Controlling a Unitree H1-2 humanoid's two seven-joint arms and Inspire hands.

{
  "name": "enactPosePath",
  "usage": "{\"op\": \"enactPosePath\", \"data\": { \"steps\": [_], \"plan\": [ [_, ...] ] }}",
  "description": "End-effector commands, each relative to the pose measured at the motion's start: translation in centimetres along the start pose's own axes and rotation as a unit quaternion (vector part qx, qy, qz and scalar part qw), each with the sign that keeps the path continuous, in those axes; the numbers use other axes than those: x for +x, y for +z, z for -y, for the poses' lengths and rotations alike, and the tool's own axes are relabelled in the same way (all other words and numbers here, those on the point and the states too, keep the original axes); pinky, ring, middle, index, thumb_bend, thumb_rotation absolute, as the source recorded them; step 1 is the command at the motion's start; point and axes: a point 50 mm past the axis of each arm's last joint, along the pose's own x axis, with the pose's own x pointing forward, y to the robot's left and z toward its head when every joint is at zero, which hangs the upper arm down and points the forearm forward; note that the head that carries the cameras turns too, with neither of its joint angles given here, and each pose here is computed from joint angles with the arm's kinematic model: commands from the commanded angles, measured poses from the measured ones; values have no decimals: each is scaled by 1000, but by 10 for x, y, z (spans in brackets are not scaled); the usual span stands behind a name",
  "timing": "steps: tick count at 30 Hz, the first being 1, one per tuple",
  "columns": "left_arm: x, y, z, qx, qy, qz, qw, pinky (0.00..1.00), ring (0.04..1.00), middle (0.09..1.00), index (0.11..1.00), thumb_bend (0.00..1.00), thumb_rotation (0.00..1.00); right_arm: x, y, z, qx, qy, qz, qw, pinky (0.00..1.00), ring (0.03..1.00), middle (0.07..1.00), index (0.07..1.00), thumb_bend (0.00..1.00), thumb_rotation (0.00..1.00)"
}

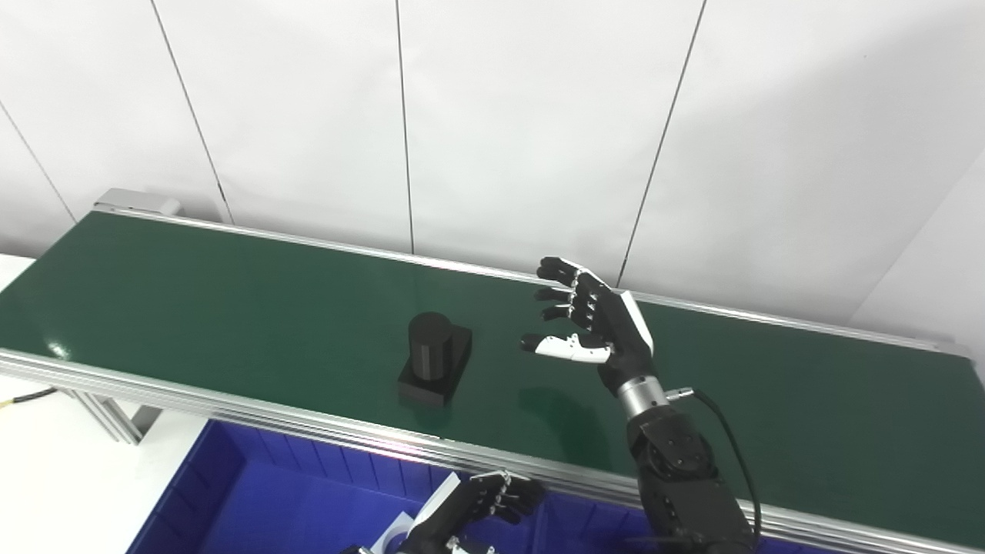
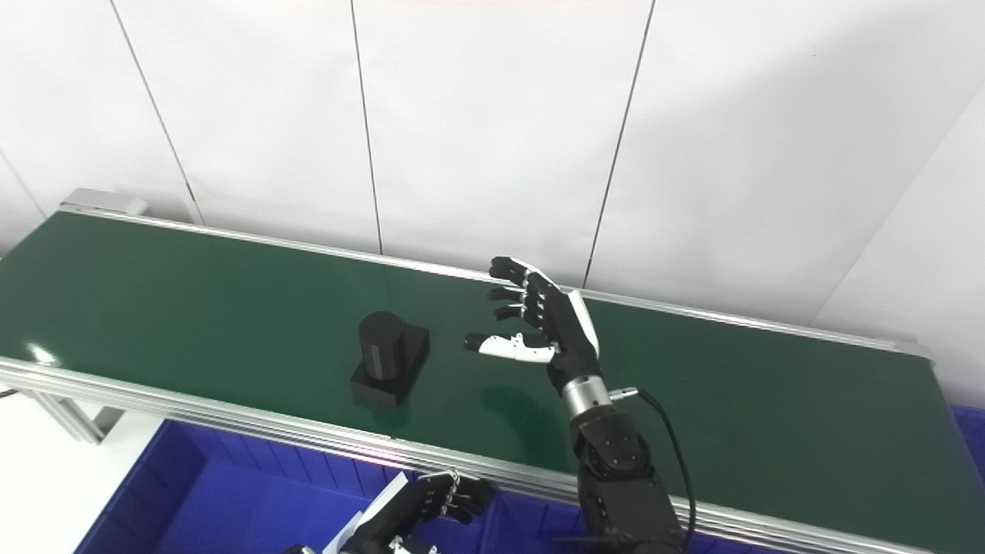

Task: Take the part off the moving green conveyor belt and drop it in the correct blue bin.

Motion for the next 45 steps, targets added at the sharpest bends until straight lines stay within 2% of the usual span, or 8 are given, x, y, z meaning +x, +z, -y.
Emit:
{"op": "enactPosePath", "data": {
  "steps": [1, 12, 15, 21, 31, 41, 43, 45],
  "plan": [
    [11, 19, 5, 3, -3, 48, 999, 661, 701, 731, 726, 983, 187, 24, 27, -10, -5, 11, 48, 999, 601, 708, 805, 793, 913, 173],
    [9, 21, 7, 14, -1, 53, 998, 656, 695, 729, 733, 979, 203, 31, 25, -36, -29, 32, 32, 999, 590, 704, 798, 778, 950, 201],
    [9, 21, 7, 11, -2, 54, 998, 655, 693, 728, 732, 982, 194, 31, 23, -45, -47, 30, 28, 998, 569, 689, 783, 766, 943, 174],
    [9, 22, 7, 12, -1, 55, 998, 653, 690, 725, 731, 984, 198, 27, 17, -60, -72, 28, 21, 997, 595, 708, 790, 769, 929, 123],
    [7, 22, 7, 7, 2, 56, 998, 661, 698, 730, 733, 982, 188, 26, 9, -61, -78, 31, 5, 996, 609, 716, 789, 778, 925, 125],
    [4, 24, 6, 3, 0, 61, 998, 675, 703, 736, 740, 977, 194, 22, -2, -50, -93, 14, -18, 995, 584, 708, 784, 771, 905, 75],
    [3, 24, 6, 1, 0, 62, 998, 679, 707, 737, 740, 974, 187, 22, -3, -49, -96, 2, -21, 995, 567, 683, 757, 748, 909, 52],
    [3, 25, 5, 0, -1, 62, 998, 681, 708, 739, 738, 972, 178, 21, -5, -49, -94, -14, -24, 995, 514, 605, 696, 712, 882, 13]
  ]
}}
